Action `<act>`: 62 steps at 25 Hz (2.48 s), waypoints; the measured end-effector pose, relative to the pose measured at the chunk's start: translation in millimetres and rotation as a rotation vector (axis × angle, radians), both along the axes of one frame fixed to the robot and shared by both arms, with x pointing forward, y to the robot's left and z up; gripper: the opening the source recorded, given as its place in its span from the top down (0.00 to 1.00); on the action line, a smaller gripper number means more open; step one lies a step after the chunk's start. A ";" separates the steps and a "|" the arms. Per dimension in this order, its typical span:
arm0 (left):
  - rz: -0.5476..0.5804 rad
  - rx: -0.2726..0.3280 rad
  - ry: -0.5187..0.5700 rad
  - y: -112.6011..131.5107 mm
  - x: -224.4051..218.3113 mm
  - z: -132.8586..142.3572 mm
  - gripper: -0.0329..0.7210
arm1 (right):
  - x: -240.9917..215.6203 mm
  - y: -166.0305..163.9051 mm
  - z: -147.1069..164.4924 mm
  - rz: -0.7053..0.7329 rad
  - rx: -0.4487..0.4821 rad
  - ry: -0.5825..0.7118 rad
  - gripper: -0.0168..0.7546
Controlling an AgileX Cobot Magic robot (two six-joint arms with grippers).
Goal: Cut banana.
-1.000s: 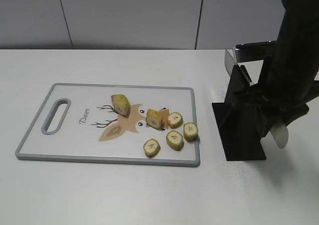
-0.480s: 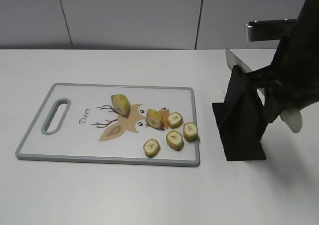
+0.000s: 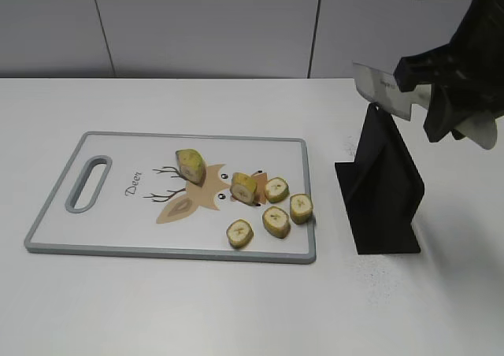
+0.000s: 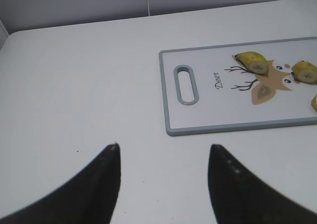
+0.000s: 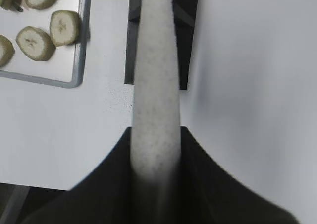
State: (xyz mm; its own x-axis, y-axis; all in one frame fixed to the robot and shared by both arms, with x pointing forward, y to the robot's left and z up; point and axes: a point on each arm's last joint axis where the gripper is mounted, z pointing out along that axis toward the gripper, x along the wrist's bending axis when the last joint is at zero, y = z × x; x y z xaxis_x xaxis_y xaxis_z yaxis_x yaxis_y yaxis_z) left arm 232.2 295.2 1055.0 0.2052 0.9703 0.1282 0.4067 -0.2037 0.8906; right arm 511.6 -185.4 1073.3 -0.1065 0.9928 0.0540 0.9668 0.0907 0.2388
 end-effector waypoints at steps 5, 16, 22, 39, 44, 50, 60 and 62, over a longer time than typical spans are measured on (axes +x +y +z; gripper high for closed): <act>0.000 0.000 0.000 0.0 0.0 0.0 0.24 | -0.5 0.3 14.3 0.006 0.020 -0.047 0.76; 0.000 0.001 0.020 -0.2 3.2 0.4 0.24 | -1.6 -3.3 29.5 0.039 0.006 -0.126 0.76; -0.018 -0.031 0.002 -4.3 25.2 22.5 0.24 | 4.3 3.3 36.3 0.325 -0.018 -0.236 0.76; -0.373 0.048 0.000 -38.0 161.3 88.4 0.24 | 60.5 12.0 36.9 0.821 0.104 -0.370 0.76; -0.561 0.135 0.034 -50.2 204.6 101.3 0.24 | 72.5 17.4 18.5 0.987 0.083 -0.377 0.76; -0.816 0.289 0.095 -63.4 261.7 93.3 0.24 | 90.3 24.8 -7.5 1.166 0.053 -0.405 0.77; -1.073 0.425 0.191 -97.0 326.9 47.0 0.24 | 128.0 44.2 -33.2 1.326 0.077 -0.423 0.77; -1.065 0.452 0.213 -97.3 338.9 35.1 0.24 | 131.8 49.2 -36.0 1.368 0.084 -0.423 0.77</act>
State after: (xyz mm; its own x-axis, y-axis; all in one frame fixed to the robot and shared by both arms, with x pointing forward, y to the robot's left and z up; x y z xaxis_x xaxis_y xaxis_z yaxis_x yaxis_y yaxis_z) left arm 571.0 197.9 1090.0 0.9439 0.1716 0.2821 -0.0273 -0.8108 0.5847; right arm 643.3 -136.2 1037.2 -0.9809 0.0945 -0.1702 -0.0108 0.8465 0.5323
